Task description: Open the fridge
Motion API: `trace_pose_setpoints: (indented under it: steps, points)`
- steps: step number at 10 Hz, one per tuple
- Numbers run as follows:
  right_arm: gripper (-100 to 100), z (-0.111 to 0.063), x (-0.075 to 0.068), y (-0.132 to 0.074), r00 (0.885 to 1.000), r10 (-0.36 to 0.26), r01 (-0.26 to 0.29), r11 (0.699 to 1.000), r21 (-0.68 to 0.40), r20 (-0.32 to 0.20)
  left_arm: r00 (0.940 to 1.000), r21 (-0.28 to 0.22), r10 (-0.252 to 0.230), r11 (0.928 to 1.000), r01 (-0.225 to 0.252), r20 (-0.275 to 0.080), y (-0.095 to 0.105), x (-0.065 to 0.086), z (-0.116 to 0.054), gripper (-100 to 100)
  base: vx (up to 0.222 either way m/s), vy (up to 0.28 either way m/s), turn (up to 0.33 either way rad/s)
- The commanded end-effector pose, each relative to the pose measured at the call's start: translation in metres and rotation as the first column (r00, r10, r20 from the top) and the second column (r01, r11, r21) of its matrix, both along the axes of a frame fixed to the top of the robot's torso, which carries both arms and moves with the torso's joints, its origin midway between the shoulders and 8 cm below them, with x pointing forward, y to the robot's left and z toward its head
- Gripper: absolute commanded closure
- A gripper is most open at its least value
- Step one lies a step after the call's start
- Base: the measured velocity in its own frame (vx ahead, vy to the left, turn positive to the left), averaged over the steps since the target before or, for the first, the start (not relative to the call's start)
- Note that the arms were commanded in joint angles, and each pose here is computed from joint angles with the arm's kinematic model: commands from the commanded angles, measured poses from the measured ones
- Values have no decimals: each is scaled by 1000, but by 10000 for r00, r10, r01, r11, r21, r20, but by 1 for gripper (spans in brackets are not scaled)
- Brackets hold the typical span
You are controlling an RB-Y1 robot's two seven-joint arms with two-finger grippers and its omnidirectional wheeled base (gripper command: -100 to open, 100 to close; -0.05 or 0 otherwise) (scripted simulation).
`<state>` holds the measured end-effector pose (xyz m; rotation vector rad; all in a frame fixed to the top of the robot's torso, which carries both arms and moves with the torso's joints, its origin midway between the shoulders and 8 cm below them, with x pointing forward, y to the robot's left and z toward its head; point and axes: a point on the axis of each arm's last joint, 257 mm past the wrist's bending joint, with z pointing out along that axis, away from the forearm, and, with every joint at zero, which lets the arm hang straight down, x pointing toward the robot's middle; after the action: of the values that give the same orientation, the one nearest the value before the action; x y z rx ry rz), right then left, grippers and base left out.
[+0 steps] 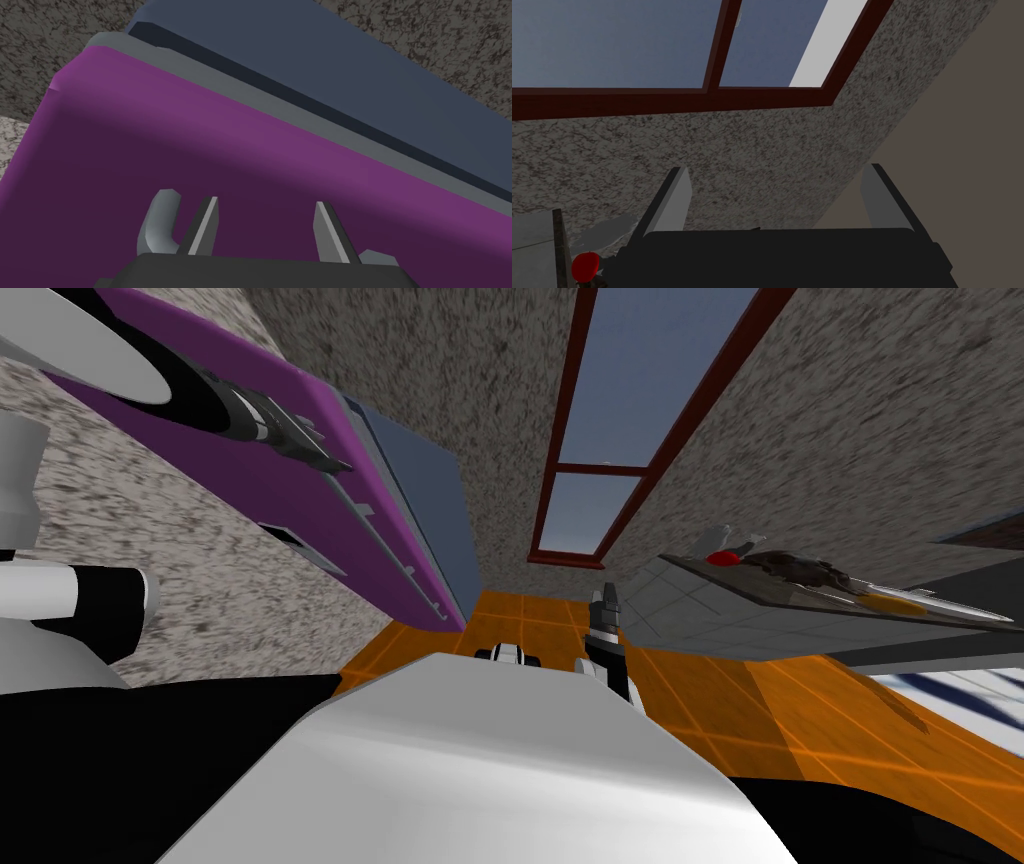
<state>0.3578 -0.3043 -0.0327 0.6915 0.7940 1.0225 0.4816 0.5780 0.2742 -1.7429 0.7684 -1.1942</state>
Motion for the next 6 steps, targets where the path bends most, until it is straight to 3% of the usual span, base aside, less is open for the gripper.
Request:
trace_pose_setpoints:
  steps: [1,2,3,4,5,6]
  points:
    - [0,0,0,0,10000,-1,1,10000,0,0,9999,-13,-75,10000,75,83,-3,1,2,100,-22,-2,177]
    - [0,0,0,0,10000,-3,3,10000,-2,-2,10000,-15,-74,10000,74,-26,-4,2,-2,100,-6,0,50]
    - [0,0,0,0,10000,-1,1,10000,-1,-1,9989,-24,-475,9989,475,24,-20,4,1,100,-90,106,-9]
    - [0,0,0,0,10000,-1,1,10000,-3,1,9962,-28,-873,9962,873,42,-36,6,2,100,-235,261,-6]
    - [0,0,0,0,10000,0,0,10000,-6,3,9962,-28,-873,9962,873,42,-36,6,2,100,-245,206,-21]
    - [0,0,0,0,10000,0,0,10000,-4,1,9919,-28,-1268,9919,1269,55,-53,6,4,100,-223,168,1]
